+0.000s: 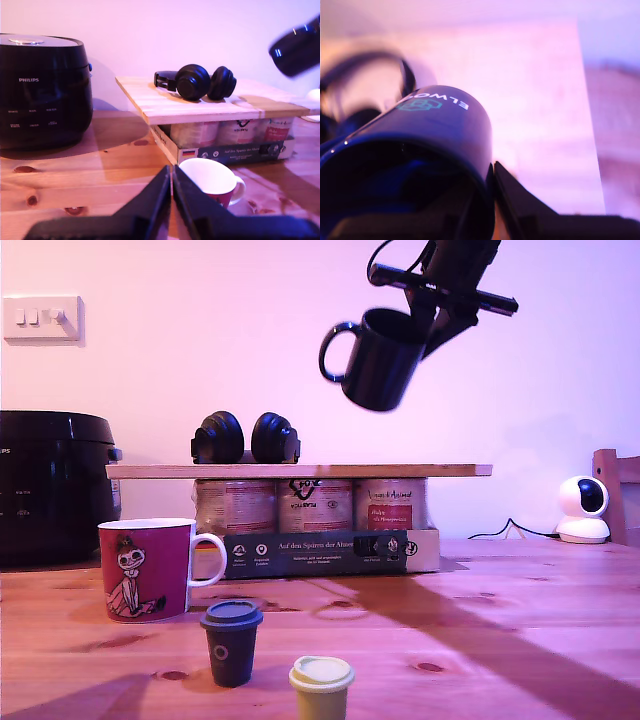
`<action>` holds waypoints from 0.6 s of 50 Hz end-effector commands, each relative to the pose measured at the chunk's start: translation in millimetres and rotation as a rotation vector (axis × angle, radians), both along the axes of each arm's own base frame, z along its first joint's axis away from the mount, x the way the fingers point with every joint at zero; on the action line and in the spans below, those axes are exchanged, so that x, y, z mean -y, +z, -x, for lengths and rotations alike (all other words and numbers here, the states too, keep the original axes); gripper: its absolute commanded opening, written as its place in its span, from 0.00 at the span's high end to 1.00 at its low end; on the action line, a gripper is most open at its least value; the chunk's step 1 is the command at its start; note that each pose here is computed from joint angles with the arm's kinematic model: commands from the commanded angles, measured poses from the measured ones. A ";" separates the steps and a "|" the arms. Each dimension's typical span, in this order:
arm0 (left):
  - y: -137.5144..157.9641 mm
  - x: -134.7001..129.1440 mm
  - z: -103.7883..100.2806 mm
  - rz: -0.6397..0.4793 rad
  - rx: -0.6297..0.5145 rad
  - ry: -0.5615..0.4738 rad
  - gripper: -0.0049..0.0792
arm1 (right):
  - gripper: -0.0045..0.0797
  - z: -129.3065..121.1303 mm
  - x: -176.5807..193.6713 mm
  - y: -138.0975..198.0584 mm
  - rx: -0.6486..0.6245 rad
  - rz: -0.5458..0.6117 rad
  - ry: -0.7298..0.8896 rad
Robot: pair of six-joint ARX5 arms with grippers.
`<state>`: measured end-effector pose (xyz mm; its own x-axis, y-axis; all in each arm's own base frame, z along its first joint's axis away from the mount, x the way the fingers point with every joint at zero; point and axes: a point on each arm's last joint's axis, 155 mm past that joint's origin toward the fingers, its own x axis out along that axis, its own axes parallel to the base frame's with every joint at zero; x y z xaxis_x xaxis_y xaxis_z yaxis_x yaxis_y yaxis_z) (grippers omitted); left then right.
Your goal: Pick up the blue coffee cup and place it on the shelf behind you
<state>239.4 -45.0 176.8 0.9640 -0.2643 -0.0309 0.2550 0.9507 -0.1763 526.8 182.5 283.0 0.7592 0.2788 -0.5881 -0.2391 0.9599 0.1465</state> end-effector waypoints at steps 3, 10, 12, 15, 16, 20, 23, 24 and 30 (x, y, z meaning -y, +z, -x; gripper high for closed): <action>1.2 2.9 1.3 -0.015 0.011 -0.015 0.97 | 0.96 -12.4 -10.3 26.3 0.093 -0.048 0.029; -1.2 3.0 1.4 -0.017 0.002 -0.015 0.97 | 0.96 -24.4 -13.6 21.9 0.118 -0.050 0.032; -1.3 3.0 1.4 -0.017 0.001 -0.015 0.97 | 0.96 -26.3 -14.8 18.3 0.114 -0.050 0.035; -1.2 3.0 1.4 -0.017 0.002 -0.015 0.97 | 0.96 -30.0 -16.6 10.7 0.105 -0.052 0.039; -1.2 3.0 1.4 -0.017 0.002 -0.015 0.97 | 0.96 -31.7 -16.4 6.5 0.097 -0.051 0.040; -1.2 2.9 1.4 -0.017 0.002 -0.015 0.97 | 0.96 -36.0 -17.1 -2.8 0.079 -0.052 0.039; -1.2 2.9 1.4 -0.017 0.002 -0.015 0.97 | 0.96 -37.3 -18.3 -5.2 0.067 -0.055 0.040; -1.2 2.9 1.4 -0.017 0.002 -0.015 0.97 | 0.96 -37.7 -18.1 -6.5 0.061 -0.054 0.039; -1.3 2.9 1.4 -0.017 0.002 -0.015 0.97 | 0.96 -38.6 -14.8 -4.1 0.046 -0.052 0.032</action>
<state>238.9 -46.3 172.1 0.9612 -0.2713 -0.0492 0.2596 0.9507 -0.1696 561.5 198.2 214.1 0.6955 0.3017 -0.6521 -0.2581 0.9519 0.1652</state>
